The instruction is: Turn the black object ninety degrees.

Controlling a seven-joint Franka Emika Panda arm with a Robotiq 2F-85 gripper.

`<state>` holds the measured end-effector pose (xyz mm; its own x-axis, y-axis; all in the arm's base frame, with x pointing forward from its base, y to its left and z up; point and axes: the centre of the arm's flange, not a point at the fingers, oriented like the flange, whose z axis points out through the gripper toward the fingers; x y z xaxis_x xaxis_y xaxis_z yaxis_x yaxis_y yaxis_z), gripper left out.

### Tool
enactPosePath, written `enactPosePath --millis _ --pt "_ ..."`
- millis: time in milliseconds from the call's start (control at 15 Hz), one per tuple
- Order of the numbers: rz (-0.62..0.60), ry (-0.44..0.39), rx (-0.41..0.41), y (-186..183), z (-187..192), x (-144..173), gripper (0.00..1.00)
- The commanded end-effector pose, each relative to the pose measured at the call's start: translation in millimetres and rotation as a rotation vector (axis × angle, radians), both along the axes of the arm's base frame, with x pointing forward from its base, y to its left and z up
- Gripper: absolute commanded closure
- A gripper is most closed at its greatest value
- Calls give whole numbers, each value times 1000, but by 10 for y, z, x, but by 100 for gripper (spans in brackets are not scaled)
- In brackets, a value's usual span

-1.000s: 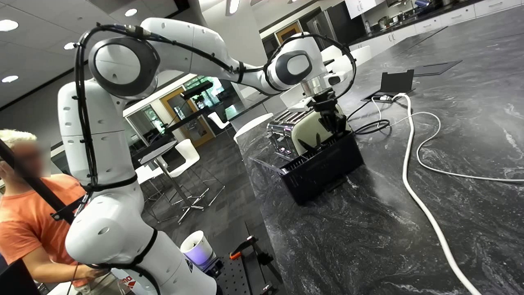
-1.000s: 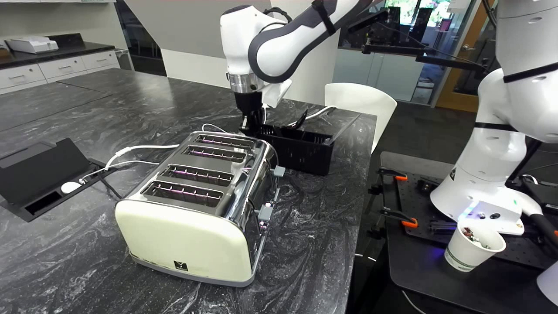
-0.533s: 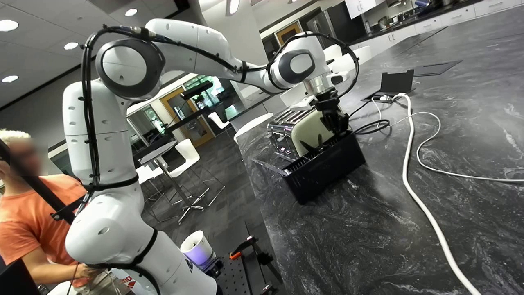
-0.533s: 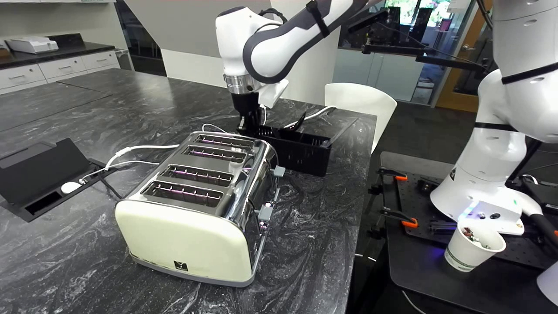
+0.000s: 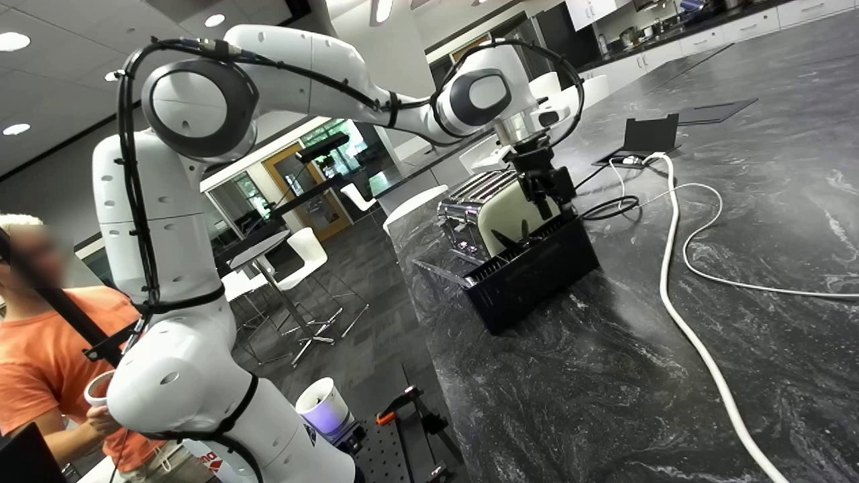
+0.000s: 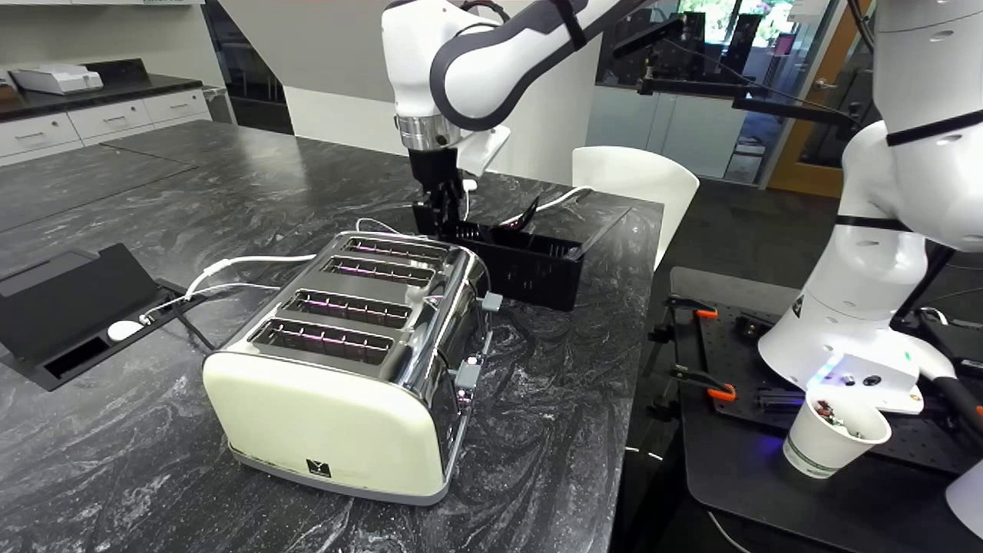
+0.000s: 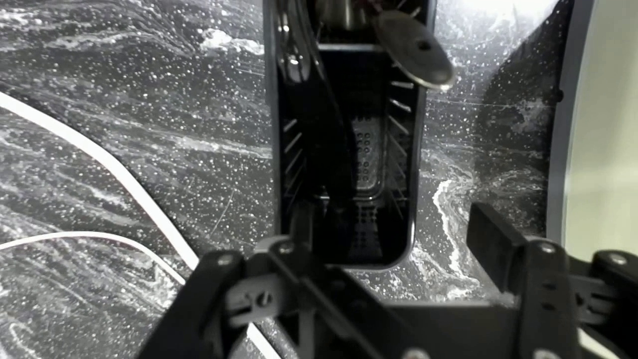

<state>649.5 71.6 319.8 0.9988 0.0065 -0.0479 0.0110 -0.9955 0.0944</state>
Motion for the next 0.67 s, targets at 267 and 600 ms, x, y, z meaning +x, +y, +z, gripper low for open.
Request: enactPosePath --millis 267,600 --pt "147 51 5 -248 904 -822 0" --pt "263 18 9 -412 1417 -1365 0"
